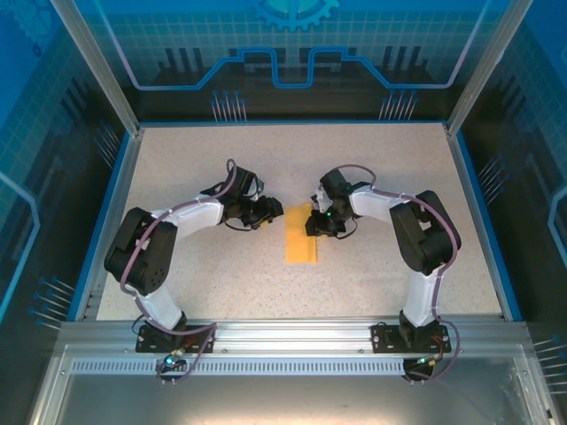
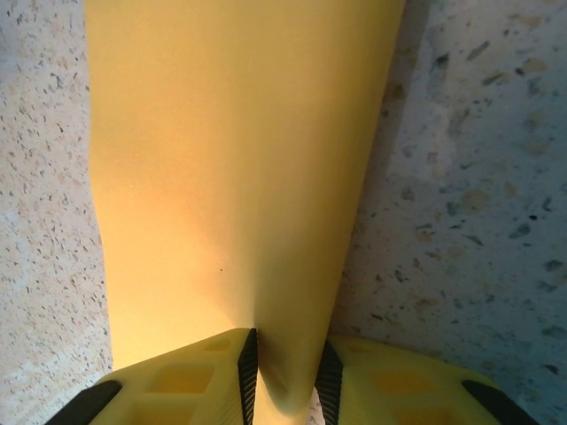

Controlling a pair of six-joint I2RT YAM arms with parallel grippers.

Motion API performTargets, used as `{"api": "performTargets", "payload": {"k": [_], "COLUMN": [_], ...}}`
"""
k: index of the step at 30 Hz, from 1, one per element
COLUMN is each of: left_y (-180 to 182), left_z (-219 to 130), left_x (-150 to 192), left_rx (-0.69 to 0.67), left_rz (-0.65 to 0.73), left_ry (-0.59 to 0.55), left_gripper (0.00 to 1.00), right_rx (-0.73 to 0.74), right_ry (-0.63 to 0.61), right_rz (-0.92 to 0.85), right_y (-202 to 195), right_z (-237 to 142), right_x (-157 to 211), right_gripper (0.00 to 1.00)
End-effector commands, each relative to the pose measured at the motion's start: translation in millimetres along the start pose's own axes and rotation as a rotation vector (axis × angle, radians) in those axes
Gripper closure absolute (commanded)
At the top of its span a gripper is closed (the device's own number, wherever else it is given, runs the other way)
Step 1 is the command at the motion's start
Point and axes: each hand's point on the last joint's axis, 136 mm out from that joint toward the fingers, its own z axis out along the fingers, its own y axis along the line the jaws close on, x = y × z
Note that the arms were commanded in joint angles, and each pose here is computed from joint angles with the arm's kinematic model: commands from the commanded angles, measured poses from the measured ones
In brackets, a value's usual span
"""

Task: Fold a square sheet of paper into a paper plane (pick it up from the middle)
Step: Hold the square sheet of paper at the center of the table.

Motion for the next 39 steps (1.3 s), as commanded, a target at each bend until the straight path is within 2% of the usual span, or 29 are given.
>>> {"api": "performTargets", "payload": {"k": [1,26,30,39], "left_y": [-12,-27,-27,-23], "left_z": [4,30,37,48], "left_x": [2,15,17,21], "left_rx": [0.037,0.065,0.062,0.051], "left_rz": [0.012,0.032,0.031,0.029], "left_ry": [0.026,0.103,0.114,0.138], "left_gripper": [0.50,0.59,0.63,0.65], "right_rx": [0.103,0.124,0.123,0.123], "right_ry": [0.048,0.054,0.054,0.053], "right_rz": [0.027,0.049,0.048,0.049], "right_y": [-27,-34,-34,-34], "right_z": [25,28,29,29], "right_x": [12,14,15,14], "right_gripper": [0.70,0.70,0.72,0.71]}}
